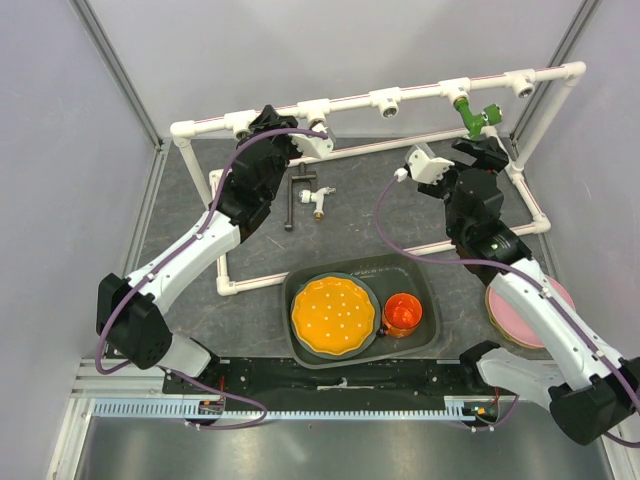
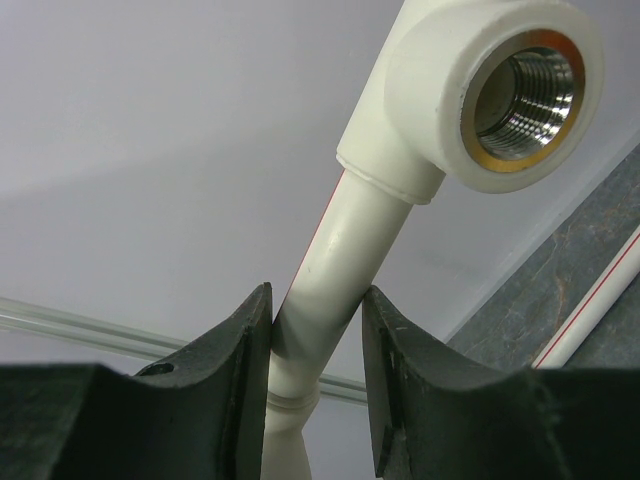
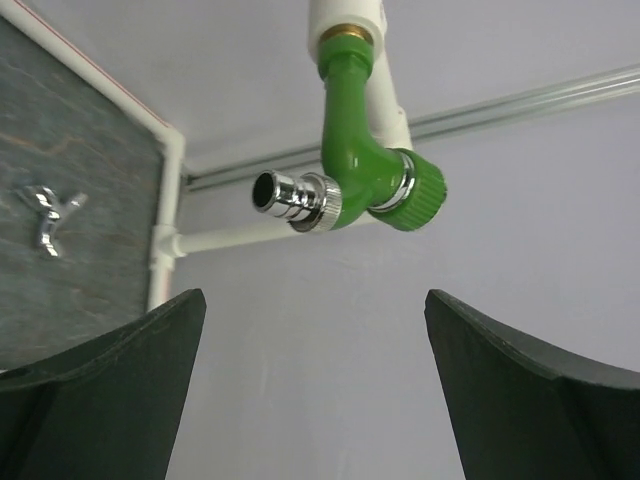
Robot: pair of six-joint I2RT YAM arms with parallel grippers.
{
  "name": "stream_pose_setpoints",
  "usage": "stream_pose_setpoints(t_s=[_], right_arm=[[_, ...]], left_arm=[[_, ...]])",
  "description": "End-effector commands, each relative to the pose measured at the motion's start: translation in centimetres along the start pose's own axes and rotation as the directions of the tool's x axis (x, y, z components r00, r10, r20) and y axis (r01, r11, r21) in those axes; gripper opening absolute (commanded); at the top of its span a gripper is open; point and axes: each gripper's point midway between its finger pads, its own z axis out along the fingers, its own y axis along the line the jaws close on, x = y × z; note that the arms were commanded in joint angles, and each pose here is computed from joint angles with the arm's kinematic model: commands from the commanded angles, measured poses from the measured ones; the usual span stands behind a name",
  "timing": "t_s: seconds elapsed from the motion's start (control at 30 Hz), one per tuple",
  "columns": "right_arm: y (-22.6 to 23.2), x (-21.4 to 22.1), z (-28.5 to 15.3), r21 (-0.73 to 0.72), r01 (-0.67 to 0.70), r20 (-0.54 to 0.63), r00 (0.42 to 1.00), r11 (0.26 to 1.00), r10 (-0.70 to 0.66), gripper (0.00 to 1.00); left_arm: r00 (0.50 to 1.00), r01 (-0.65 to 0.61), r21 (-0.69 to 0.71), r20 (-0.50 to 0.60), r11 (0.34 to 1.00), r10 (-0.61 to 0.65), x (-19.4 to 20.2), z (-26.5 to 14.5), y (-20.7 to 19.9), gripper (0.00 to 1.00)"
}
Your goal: Install the water faucets
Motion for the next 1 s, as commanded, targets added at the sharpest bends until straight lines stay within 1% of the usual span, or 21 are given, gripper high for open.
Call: stream_pose_setpoints(t_s=[0.0,0.07,0.17,0.3,0.4,0.43,0.47,0.5,0.57,0.6,0.67,0.7,0.77,0.8,0.87,0.9,0.93,0.97], right_arm=[[-4.3,0.5,0.0,0.217,0.107,-0.115,0.99,0.97,-0.083,0.98],[-4.7,0.2,0.5,0.256,0.087,-0.122,0.991,0.963,-0.057,0.98],[-5.0,-0.4,1.2,0.293,0.097,-0.123,0.99,0.951,-0.063,0.99],[-4.9,-0.7,1.9,0.315,0.089,-0.132,0.99,0.945,-0.049,0.97],[-4.6,-0.9,2.5,0.317,0.088,-0.139,0.989,0.944,-0.046,0.87],[-4.3,-0.9,2.8,0.316,0.089,-0.142,0.989,0.945,-0.045,0.8],[-4.2,-1.0,2.9,0.316,0.084,-0.138,0.99,0.945,-0.042,0.77],[-4.4,-1.0,2.9,0.32,0.076,-0.138,0.99,0.944,-0.034,0.7],[-4.2,-1.2,3.2,0.317,0.066,-0.135,0.99,0.946,-0.024,0.61],[-4.4,-1.4,3.2,0.322,0.029,-0.12,0.993,0.946,0.011,0.53],[-3.8,-1.4,3.5,0.295,0.013,-0.119,0.993,0.956,0.023,0.45],[-4.1,-1.7,3.5,0.299,-0.038,-0.095,0.993,0.953,0.069,0.37],[-3.7,-1.7,3.6,0.271,-0.083,-0.086,0.99,0.959,0.11,0.3],[-4.0,-2.1,3.6,0.274,-0.167,-0.058,0.98,0.947,0.189,0.26],[-3.9,-2.2,3.6,0.244,-0.227,-0.035,0.97,0.943,0.242,0.22],[-4.6,-2.5,3.5,0.246,-0.284,-0.011,0.955,0.927,0.296,0.19],[-3.9,-2.9,3.7,0.205,-0.361,0.012,0.93,0.909,0.367,0.17],[-4.1,-2.7,3.7,0.199,-0.424,0.024,0.903,0.884,0.428,0.15]], left_arm=[[0.993,0.062,0.109,0.094,0.992,-0.072,-3.0,-0.6,-3.0,0.02],[0.993,0.061,0.104,0.097,0.993,-0.071,-3.1,-0.7,-2.8,0.02],[0.993,0.061,0.104,0.095,0.993,-0.071,-3.1,-0.7,-2.8,0.02],[0.993,0.06,0.107,0.095,0.992,-0.07,-3.1,-0.7,-3.0,0.02],[0.993,0.056,0.109,0.096,0.992,-0.067,-3.1,-0.7,-3.1,0.02],[0.993,0.056,0.108,0.097,0.993,-0.067,-3.1,-0.7,-3.0,0.02],[0.993,0.054,0.11,0.098,0.992,-0.065,-3.1,-0.7,-3.0,0.02],[0.993,0.057,0.107,0.099,0.993,-0.068,-3.2,-0.7,-2.9,0.02],[0.993,0.054,0.11,0.098,0.992,-0.065,-3.1,-0.7,-3.0,0.02],[0.993,0.055,0.108,0.098,0.993,-0.066,-3.1,-0.7,-3.0,0.02],[0.993,0.054,0.112,0.098,0.992,-0.065,-3.1,-0.7,-3.1,0.02],[0.993,0.052,0.111,0.098,0.992,-0.063,-3.1,-0.7,-3.1,0.02],[0.993,0.054,0.112,0.098,0.992,-0.065,-3.1,-0.7,-3.1,0.02],[0.993,0.05,0.114,0.097,0.992,-0.061,-3.1,-0.7,-3.2,0.02],[0.993,0.052,0.113,0.098,0.992,-0.063,-3.1,-0.7,-3.1,0.02],[0.993,0.049,0.115,0.097,0.992,-0.06,-3.1,-0.7,-3.2,0.02],[0.993,0.048,0.114,0.099,0.992,-0.06,-3.2,-0.7,-3.2,0.02],[0.993,0.051,0.117,0.099,0.992,-0.062,-3.2,-0.7,-3.2,0.02]])
